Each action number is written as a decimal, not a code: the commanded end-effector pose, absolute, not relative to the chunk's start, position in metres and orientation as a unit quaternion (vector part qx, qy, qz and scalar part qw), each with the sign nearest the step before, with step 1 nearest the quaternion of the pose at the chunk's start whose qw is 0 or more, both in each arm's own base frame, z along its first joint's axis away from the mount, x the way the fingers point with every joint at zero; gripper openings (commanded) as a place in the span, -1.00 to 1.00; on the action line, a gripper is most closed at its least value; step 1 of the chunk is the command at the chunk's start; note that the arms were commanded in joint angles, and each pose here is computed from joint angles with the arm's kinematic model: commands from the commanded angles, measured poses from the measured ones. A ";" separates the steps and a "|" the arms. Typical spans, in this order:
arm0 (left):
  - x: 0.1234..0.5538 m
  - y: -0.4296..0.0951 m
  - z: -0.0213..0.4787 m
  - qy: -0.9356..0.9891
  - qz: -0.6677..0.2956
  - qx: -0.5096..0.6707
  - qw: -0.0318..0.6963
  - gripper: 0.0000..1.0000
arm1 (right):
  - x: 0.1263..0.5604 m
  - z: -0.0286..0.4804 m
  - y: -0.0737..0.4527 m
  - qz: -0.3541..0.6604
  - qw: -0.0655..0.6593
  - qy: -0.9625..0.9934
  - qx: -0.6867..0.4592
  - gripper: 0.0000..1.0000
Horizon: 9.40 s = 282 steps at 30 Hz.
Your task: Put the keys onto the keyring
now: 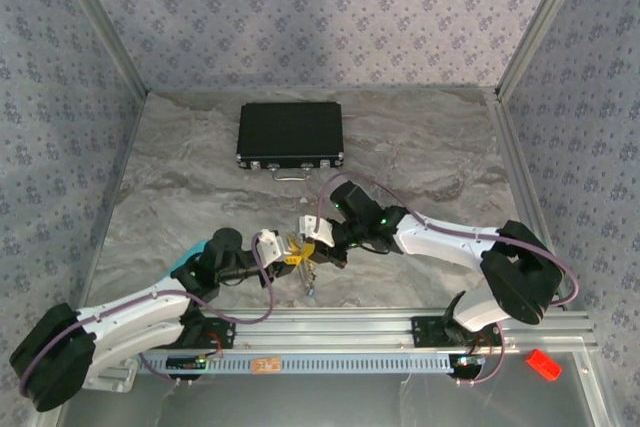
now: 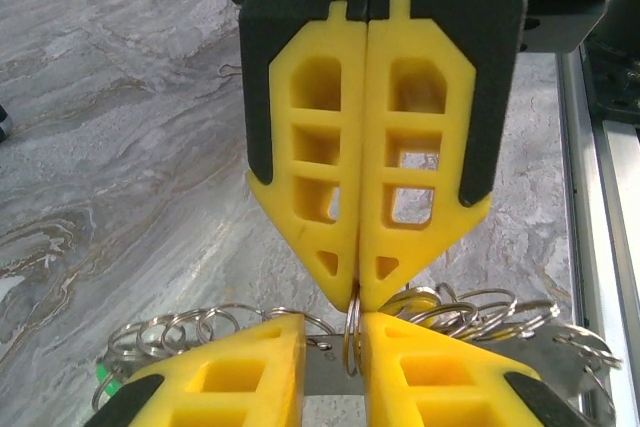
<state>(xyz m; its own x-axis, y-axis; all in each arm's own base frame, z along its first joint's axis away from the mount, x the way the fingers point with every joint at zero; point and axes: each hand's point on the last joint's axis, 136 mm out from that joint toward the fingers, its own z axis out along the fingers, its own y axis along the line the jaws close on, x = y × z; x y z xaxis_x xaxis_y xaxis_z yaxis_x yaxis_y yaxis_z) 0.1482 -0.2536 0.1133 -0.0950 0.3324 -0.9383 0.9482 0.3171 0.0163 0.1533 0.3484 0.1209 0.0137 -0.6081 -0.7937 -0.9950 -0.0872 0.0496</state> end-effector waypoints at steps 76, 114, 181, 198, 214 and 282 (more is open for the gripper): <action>0.146 -0.264 0.146 0.608 -0.364 0.478 0.519 -1.00 | 0.164 0.136 0.351 0.400 0.321 0.609 -0.605 -0.95; 0.152 -0.258 0.134 0.641 -0.335 0.478 0.499 -1.00 | 0.154 0.142 0.355 0.286 0.302 0.608 -0.676 -0.84; 0.154 -0.262 0.145 0.628 -0.348 0.467 0.516 -1.00 | 0.163 0.145 0.346 0.334 0.308 0.615 -0.645 -0.55; 0.155 -0.266 0.134 0.633 -0.369 0.452 0.509 -1.00 | 0.172 0.136 0.330 0.374 0.331 0.637 -0.588 -0.42; 0.155 -0.266 0.136 0.633 -0.368 0.452 0.509 -1.00 | 0.166 0.122 0.330 0.375 0.308 0.641 -0.595 -0.54; 0.149 -0.265 0.141 0.620 -0.373 0.459 0.515 -1.00 | 0.170 0.130 0.338 0.403 0.307 0.642 -0.575 -0.46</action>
<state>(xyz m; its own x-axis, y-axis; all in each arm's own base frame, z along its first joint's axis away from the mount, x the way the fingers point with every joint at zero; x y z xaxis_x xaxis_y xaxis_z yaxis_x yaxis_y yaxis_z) 0.1535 -0.2602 0.1256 -0.0894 0.2311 -0.9688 0.9426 0.3338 -0.0074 0.1687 0.3306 0.1188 -0.1534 -0.5187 -0.8411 -0.9862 0.0267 0.1633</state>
